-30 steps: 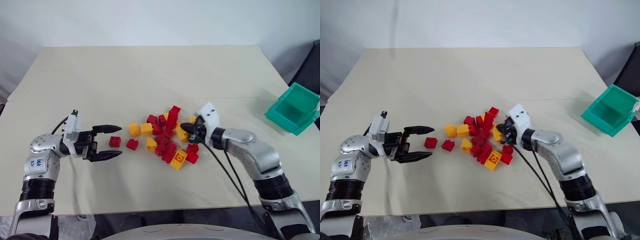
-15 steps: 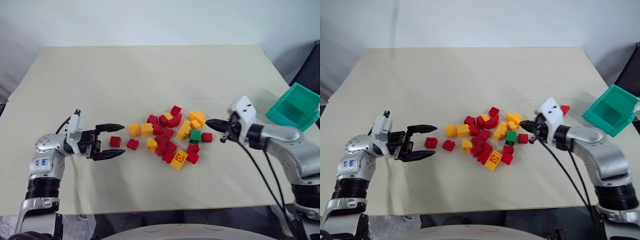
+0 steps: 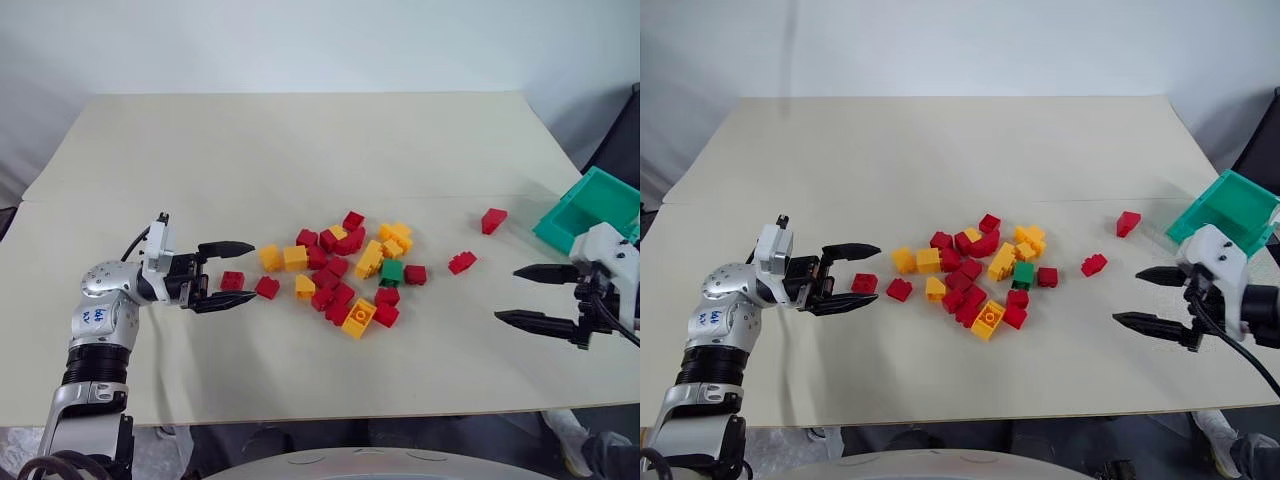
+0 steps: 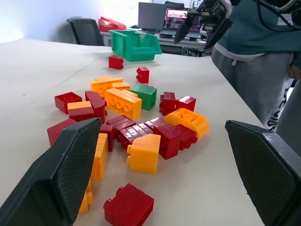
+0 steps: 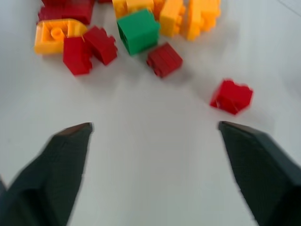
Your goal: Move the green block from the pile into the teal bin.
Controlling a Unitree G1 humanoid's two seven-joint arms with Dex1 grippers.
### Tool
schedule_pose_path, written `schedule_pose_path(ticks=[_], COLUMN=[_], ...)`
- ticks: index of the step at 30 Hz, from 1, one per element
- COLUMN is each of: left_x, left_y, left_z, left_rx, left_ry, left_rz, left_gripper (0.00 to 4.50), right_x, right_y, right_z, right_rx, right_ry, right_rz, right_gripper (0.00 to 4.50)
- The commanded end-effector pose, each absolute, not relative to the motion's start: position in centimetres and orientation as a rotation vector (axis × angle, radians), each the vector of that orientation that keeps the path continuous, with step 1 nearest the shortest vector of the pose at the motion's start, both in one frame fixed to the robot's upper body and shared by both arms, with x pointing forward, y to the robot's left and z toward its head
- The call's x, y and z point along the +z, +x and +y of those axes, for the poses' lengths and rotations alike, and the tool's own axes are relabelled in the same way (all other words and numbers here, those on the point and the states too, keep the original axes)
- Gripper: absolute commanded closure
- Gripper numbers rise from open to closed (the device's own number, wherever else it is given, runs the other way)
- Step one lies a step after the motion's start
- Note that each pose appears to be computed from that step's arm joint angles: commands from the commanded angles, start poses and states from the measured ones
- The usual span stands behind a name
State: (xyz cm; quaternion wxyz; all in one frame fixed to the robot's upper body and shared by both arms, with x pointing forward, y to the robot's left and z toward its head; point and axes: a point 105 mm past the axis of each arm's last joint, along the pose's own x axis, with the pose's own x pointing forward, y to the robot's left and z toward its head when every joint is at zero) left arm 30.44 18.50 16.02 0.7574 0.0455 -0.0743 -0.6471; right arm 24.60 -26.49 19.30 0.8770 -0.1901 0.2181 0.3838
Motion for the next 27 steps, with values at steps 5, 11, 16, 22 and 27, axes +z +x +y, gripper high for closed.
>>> schedule_pose_path(ticks=[5,11,16,22,27], left_x=[16.9,17.1,17.1,16.8,16.8], left_y=[30.2,30.0,29.8,29.3,29.2], left_z=[18.4,18.4,18.4,18.4,18.5], left_rx=[-1.462,-1.461,-1.447,-1.431,-1.417], left_ry=[0.134,0.147,0.148,0.145,0.146], left_rz=[-0.203,-0.215,-0.228,-0.233,-0.235], left_gripper=[0.00,0.00,0.00,0.00,0.00], right_x=[21.6,19.5,17.9,16.2,15.1], right_y=[26.9,29.3,32.2,33.7,33.8], right_z=[-21.8,-16.4,-13.5,-12.0,-10.9], right_rx=[0.804,0.818,0.731,0.656,0.676], right_ry=[-0.409,-0.409,-0.401,-0.416,-0.452], right_rz=[0.354,0.502,0.610,0.706,0.743], right_gripper=[0.06,0.06,0.06,0.06,0.06])
